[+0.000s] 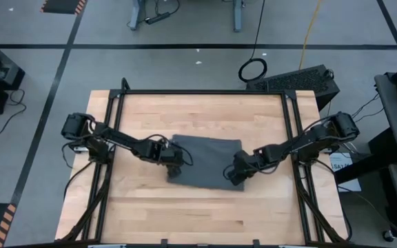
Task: Roll towel
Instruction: Fold the gray towel on the center of table
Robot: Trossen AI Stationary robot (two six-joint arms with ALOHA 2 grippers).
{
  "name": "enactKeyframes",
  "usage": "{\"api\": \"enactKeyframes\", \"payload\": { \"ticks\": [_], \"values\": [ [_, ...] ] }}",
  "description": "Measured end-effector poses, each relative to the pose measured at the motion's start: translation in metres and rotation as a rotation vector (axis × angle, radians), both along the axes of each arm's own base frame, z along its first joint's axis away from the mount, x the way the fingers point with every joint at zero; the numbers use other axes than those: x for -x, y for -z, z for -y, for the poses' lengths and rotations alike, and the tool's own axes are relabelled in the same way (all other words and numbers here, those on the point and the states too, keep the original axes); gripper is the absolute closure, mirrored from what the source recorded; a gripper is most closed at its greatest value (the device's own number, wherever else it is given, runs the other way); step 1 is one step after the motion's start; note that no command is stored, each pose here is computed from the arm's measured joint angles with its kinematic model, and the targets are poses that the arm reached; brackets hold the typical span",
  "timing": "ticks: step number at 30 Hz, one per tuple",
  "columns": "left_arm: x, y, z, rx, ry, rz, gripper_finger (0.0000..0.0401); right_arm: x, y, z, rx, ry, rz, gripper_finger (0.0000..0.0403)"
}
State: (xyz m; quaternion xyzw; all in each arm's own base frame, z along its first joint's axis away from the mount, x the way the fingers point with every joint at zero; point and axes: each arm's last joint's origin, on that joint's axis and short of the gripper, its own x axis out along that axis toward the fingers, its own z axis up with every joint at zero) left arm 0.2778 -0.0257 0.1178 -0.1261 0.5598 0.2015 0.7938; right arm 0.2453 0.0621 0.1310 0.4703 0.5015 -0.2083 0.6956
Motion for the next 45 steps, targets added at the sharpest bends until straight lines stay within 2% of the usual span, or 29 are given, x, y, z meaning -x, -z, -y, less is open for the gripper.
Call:
{"api": "enactKeyframes", "payload": {
  "ticks": [4, 8, 12, 14, 17, 20, 23, 26, 30, 34, 38, 45],
  "values": [
    [0.001, 0.000, -0.016, -0.102, 0.020, -0.026, 0.0397, -0.006, -0.002, -0.018, -0.078, 0.035, 0.079, 0.0399],
    [-0.004, -0.005, -0.037, -0.235, -0.022, -0.026, 0.0394, -0.013, -0.010, -0.028, -0.156, 0.067, 0.182, 0.0399],
    [-0.008, -0.026, -0.055, -0.256, 0.001, -0.051, 0.0390, -0.014, -0.026, -0.025, -0.185, 0.113, 0.281, 0.0399],
    [-0.010, -0.045, -0.060, -0.224, 0.003, -0.016, 0.0390, -0.012, -0.041, -0.016, -0.161, 0.115, 0.343, 0.0399],
    [-0.005, -0.068, -0.062, -0.136, -0.028, 0.031, 0.0389, -0.003, -0.058, 0.005, -0.091, 0.118, 0.365, 0.0399],
    [-0.003, -0.095, -0.057, -0.023, -0.127, 0.207, 0.0389, 0.007, -0.069, 0.030, -0.004, 0.135, 0.358, 0.0399],
    [-0.004, -0.109, -0.044, 0.104, -0.252, 0.358, 0.0388, 0.015, -0.073, 0.059, 0.116, 0.142, 0.340, 0.0399],
    [-0.011, -0.114, -0.022, 0.214, -0.273, 0.467, 0.0388, 0.016, -0.072, 0.087, 0.194, 0.106, 0.342, 0.0399],
    [-0.029, -0.101, 0.015, 0.251, -0.233, 0.533, 0.0388, 0.016, -0.056, 0.115, 0.219, 0.010, 0.272, 0.0401],
    [-0.046, -0.070, 0.042, 0.311, -0.303, 0.534, 0.0388, 0.011, -0.039, 0.126, 0.229, -0.125, 0.244, 0.0401],
    [-0.049, -0.033, 0.055, 0.338, -0.407, 0.429, 0.0388, 0.007, -0.020, 0.130, 0.222, -0.189, 0.179, 0.0402],
    [-0.056, 0.001, 0.050, 0.203, -0.378, 0.374, 0.0388, 0.003, 0.002, 0.128, 0.159, -0.152, 0.080, 0.0402]
  ]
}}
